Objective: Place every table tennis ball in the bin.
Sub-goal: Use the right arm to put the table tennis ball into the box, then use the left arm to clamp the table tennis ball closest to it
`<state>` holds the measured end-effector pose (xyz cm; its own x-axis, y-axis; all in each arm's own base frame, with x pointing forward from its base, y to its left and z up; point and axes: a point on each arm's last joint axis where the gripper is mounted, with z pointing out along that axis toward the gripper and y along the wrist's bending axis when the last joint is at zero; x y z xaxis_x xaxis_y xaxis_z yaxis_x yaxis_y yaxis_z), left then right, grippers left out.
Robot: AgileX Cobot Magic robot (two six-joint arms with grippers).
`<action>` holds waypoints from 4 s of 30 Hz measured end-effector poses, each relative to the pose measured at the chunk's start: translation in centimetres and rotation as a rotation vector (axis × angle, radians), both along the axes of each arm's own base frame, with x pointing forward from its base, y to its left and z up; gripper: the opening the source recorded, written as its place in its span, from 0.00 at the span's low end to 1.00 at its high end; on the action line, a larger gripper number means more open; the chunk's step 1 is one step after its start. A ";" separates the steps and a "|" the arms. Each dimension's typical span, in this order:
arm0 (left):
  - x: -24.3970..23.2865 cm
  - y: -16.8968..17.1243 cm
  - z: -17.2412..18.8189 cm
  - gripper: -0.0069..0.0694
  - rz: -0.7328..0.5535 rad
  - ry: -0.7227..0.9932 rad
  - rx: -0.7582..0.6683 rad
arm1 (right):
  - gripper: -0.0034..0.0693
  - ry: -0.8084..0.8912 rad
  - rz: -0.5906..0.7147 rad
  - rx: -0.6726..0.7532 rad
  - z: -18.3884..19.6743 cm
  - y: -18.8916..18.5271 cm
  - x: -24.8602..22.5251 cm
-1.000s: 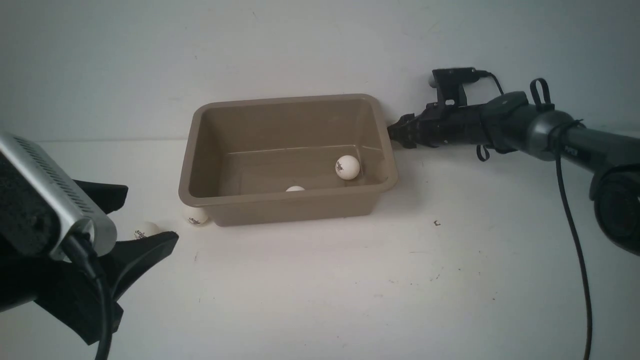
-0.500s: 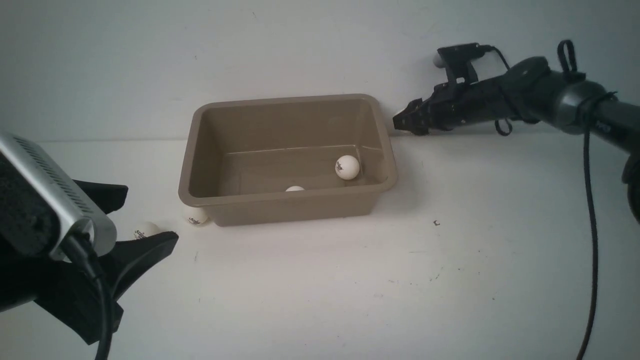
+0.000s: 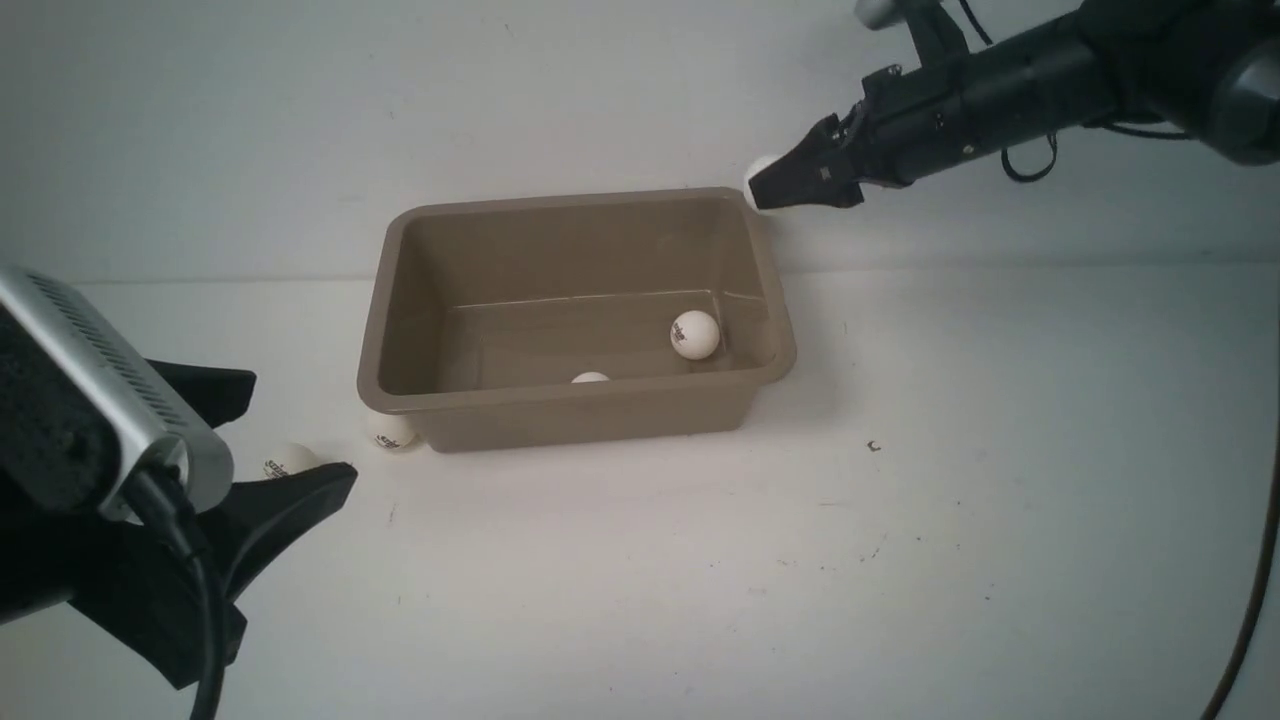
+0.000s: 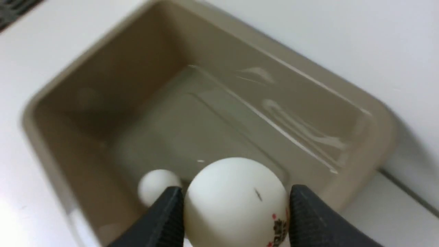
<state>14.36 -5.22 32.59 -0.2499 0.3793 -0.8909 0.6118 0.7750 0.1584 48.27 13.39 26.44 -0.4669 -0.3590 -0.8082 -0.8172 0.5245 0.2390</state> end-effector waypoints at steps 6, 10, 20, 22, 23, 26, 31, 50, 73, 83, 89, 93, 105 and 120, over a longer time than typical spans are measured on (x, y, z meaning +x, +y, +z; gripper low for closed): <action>0.0 0.1 -0.1 0.74 0.001 -0.003 0.017 | 0.54 0.007 0.152 -0.020 -1.8 3.9 -1.1; 0.1 0.4 -0.2 0.74 0.021 -0.011 0.053 | 0.54 -0.064 0.195 -0.049 -3.0 5.9 -1.1; 0.5 1.9 -0.8 0.74 0.219 0.078 0.075 | 0.87 -0.137 0.086 -0.046 -3.7 6.3 0.2; 0.5 2.2 -0.9 0.74 0.252 0.087 0.088 | 0.90 -0.148 0.070 -0.035 -3.4 6.2 0.3; 0.5 2.6 -1.1 0.74 0.300 0.103 0.096 | 0.92 -0.172 0.051 -0.022 -2.3 5.9 0.3; 0.6 3.1 -1.2 0.74 0.370 0.123 0.094 | 0.93 -0.255 0.005 0.004 1.7 4.7 -0.2; 0.6 3.4 -1.2 0.74 0.415 0.134 0.087 | 0.93 -0.435 -0.108 0.025 10.4 0.5 -2.2; 0.8 3.4 -1.0 0.74 0.428 0.104 0.064 | 0.93 -0.434 -0.636 -0.262 27.1 -11.8 -19.4; 5.6 5.5 -3.0 0.74 0.592 0.044 0.311 | 0.90 0.021 -0.453 -0.197 12.5 -9.2 -26.7; 11.6 3.9 -8.3 0.74 0.455 0.103 0.319 | 0.87 0.034 -0.409 -0.184 7.5 -7.9 -27.8; 13.4 3.6 -10.7 0.74 0.491 0.204 0.241 | 0.86 0.017 -0.382 -0.161 7.8 -7.4 -28.0; 13.9 3.6 -12.2 0.74 0.511 0.267 0.231 | 0.86 0.019 -0.374 -0.145 7.9 -7.2 -28.0; 13.3 2.1 -14.5 0.74 0.560 0.458 0.252 | 0.86 0.026 -0.361 -0.099 8.1 -6.8 -28.1; 12.4 -6.8 -11.4 0.74 0.175 0.180 0.054 | 0.86 0.022 -0.362 -0.096 8.1 -6.8 -28.1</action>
<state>26.77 -12.01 21.17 -0.4683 0.3621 -0.8060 0.4912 0.8649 0.1031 20.20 6.56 34.56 -0.5941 -0.2413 -0.7673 -0.5697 0.7997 0.1897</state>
